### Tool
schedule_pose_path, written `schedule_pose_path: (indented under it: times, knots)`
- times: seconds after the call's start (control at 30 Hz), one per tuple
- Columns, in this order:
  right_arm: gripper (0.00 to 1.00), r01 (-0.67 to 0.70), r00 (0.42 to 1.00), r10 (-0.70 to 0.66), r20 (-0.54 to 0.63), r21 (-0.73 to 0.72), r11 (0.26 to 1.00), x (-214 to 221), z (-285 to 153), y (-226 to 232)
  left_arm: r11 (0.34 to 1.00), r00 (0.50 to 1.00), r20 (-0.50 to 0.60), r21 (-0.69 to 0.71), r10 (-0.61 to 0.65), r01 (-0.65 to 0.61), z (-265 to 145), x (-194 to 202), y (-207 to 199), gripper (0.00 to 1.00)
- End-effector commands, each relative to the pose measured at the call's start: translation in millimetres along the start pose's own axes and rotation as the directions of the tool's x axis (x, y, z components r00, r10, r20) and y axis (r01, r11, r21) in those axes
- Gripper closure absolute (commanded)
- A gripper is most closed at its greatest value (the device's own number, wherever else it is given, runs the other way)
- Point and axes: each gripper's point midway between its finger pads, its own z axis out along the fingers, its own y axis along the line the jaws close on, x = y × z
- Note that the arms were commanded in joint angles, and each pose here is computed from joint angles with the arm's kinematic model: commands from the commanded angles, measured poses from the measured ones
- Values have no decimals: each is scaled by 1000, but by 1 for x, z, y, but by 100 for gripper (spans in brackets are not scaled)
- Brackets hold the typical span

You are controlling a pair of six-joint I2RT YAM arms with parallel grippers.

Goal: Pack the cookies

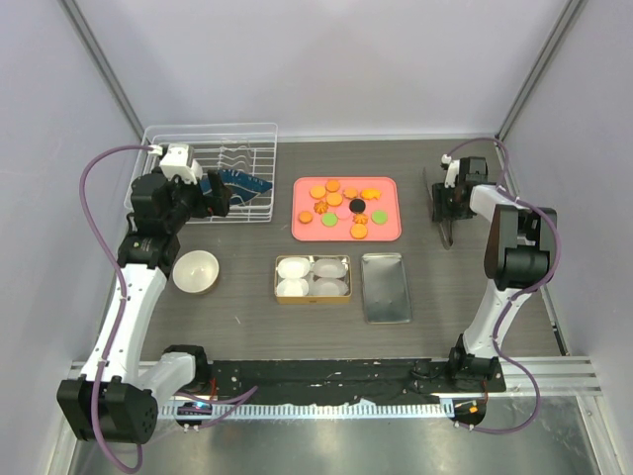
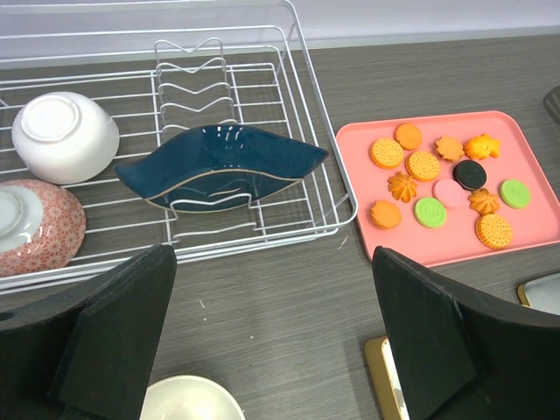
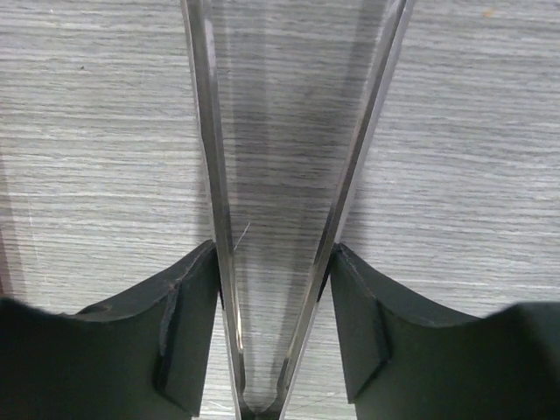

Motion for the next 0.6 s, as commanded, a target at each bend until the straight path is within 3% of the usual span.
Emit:
schedule_pose_path:
  times: [0.0, 0.23, 0.57]
  knots:
    - [47, -10, 999, 10, 36, 10, 1000, -13, -11, -2, 1000, 997, 64, -8, 30, -30, -2, -15, 3, 0]
    - [50, -10, 995, 7, 101, 31, 999, -44, -47, -6, 1000, 997, 67, -5, 31, -31, -3, -16, 1, 0]
    - [47, 8, 986, -23, 164, 91, 996, -77, -97, -15, 999, 997, 76, -2, 33, -33, -5, -17, 0, 0]
